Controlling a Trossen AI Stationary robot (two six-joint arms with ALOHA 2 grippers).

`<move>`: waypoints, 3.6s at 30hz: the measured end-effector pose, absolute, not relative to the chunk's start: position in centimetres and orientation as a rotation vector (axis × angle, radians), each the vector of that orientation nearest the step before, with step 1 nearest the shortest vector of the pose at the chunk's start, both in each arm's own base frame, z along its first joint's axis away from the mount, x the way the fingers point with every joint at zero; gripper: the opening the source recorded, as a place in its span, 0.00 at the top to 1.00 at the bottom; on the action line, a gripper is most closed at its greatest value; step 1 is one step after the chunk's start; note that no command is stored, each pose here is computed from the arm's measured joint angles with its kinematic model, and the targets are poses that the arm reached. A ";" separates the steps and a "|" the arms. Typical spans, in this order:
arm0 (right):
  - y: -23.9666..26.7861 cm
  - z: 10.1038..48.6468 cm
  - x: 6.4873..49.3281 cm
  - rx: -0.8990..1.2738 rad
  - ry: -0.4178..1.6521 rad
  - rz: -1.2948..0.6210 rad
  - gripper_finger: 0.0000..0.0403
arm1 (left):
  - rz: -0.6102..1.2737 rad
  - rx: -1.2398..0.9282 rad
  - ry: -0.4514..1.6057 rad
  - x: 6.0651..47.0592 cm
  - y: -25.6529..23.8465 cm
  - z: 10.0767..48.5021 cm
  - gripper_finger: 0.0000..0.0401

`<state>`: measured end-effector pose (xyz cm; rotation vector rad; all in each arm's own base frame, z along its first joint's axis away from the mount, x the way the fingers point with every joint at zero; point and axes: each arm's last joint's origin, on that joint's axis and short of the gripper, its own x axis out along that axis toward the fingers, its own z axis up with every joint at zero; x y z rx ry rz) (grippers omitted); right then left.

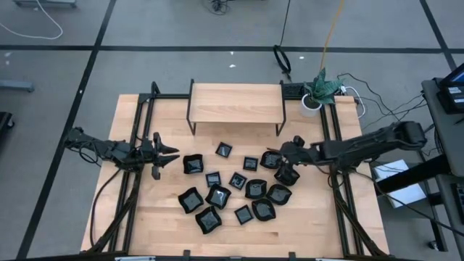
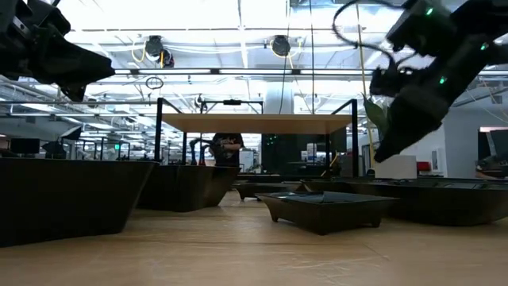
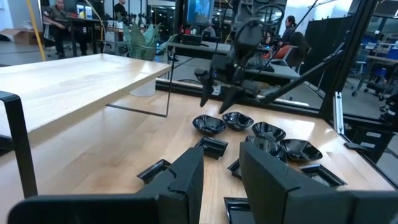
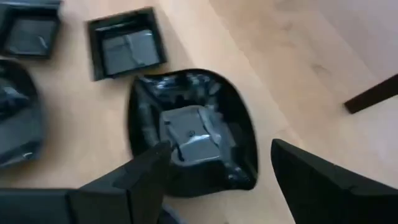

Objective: Pick & Place Mini shaped plates
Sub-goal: Put the leaf-shaped plate on the shelf

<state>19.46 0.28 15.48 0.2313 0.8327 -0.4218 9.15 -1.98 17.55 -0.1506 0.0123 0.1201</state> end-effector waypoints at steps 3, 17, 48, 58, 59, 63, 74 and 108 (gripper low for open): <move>-0.7 14.9 19.7 0.232 0.858 -0.467 0.36 | 0.119 -0.152 0.010 9.1 -2.0 17.6 0.73; -4.5 13.0 20.5 0.324 0.931 -0.421 0.40 | 0.119 -0.152 0.010 9.2 -2.0 17.6 0.73; -3.8 14.2 20.8 0.371 0.853 -0.289 1.00 | 0.120 -0.152 0.010 9.1 -2.0 17.6 0.73; -3.0 17.9 20.8 0.387 0.603 -0.172 1.00 | 0.119 -0.152 0.010 9.1 -2.0 17.6 0.73; -2.9 18.2 20.8 0.384 0.575 -0.164 1.00 | 0.120 -0.152 0.010 9.1 -2.0 17.6 0.73; -2.9 20.5 21.1 0.385 0.420 -0.138 1.00 | 0.119 -0.152 0.010 9.1 -2.0 17.6 0.73; -7.2 32.4 23.7 0.257 0.480 -0.311 1.00 | 0.119 -0.152 0.010 9.1 -2.0 17.6 0.73; -18.3 31.2 22.4 0.437 0.757 -0.688 0.91 | 0.119 -0.152 0.010 9.1 -2.0 17.6 0.73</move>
